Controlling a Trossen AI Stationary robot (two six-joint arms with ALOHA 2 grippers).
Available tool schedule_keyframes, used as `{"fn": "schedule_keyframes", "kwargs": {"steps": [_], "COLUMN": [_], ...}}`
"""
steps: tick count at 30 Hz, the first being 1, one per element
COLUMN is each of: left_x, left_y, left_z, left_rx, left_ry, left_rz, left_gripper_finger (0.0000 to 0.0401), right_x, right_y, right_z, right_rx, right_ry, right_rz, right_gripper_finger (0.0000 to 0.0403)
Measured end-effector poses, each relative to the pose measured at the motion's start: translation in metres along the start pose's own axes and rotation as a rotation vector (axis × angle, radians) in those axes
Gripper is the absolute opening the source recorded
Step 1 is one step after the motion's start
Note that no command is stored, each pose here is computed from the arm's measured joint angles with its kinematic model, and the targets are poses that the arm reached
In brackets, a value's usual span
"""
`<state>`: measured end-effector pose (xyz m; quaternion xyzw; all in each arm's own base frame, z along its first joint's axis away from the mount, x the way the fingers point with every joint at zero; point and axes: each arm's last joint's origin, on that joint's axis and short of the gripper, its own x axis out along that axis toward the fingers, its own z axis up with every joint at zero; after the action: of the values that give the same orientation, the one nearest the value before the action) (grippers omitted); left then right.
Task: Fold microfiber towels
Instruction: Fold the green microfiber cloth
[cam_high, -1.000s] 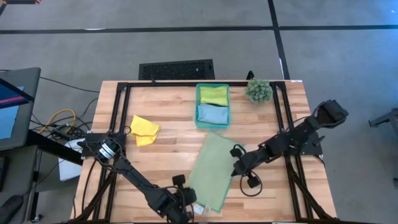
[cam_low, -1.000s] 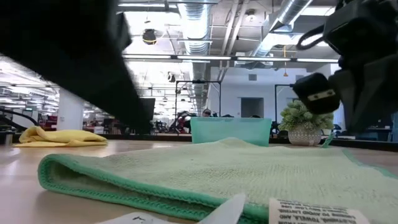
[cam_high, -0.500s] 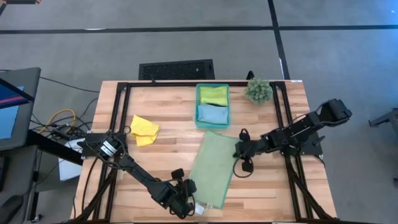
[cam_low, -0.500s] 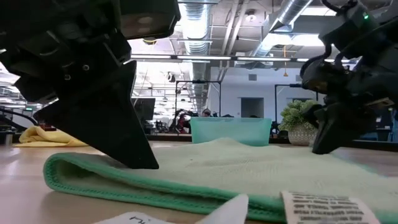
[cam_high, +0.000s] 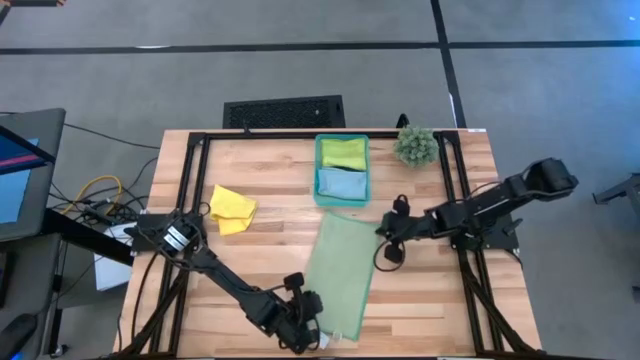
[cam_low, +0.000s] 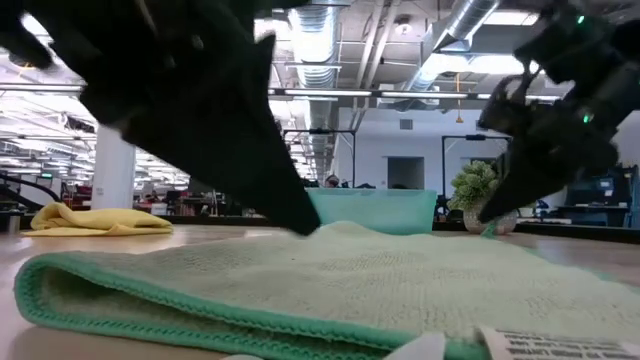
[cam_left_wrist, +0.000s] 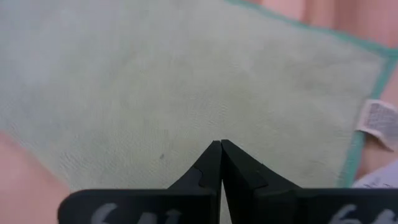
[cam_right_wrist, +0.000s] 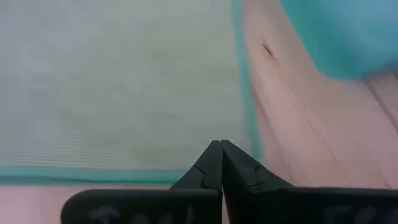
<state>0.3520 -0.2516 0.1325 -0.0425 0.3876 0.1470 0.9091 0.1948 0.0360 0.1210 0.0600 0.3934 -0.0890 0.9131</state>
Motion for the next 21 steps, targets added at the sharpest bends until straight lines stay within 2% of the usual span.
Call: {"fn": "schedule_keyframes", "kwargs": {"steps": [3, 6, 8, 11, 14, 19, 21], "left_x": [0.006, 0.009, 0.011, 0.01, 0.009, 0.008, 0.009], "left_y": [0.005, 0.008, 0.009, 0.005, 0.0, -0.003, -0.002], "left_z": [-0.001, 0.0, 0.003, 0.009, 0.015, 0.016, 0.014], "left_rx": [-0.044, -0.046, -0.035, -0.009, 0.026, 0.041, 0.025], "left_ry": [0.041, 0.032, 0.005, -0.051, -0.101, -0.1, -0.083], "left_rz": [-0.016, -0.011, -0.006, -0.033, -0.071, -0.115, -0.125], "left_gripper_finger": [0.0, 0.0, 0.0, 0.0, 0.0, 0.0, 0.0], "right_x": [0.012, 0.019, 0.018, 0.01, -0.003, -0.024, -0.03], "right_y": [-0.01, -0.021, -0.026, -0.022, -0.01, 0.024, 0.042], "right_z": [-0.008, -0.009, -0.01, -0.002, 0.003, 0.004, 0.0], "right_rx": [0.016, 0.027, -0.013, -0.074, -0.113, -0.2, -0.29], "right_ry": [0.058, 0.047, 0.03, -0.037, -0.096, -0.142, -0.176], "right_rz": [-0.067, -0.225, -0.333, -0.353, -0.245, 0.169, 0.292], "right_gripper_finger": [0.0021, 0.0016, 0.0015, 0.002, 0.0026, 0.0028, 0.0029]}}
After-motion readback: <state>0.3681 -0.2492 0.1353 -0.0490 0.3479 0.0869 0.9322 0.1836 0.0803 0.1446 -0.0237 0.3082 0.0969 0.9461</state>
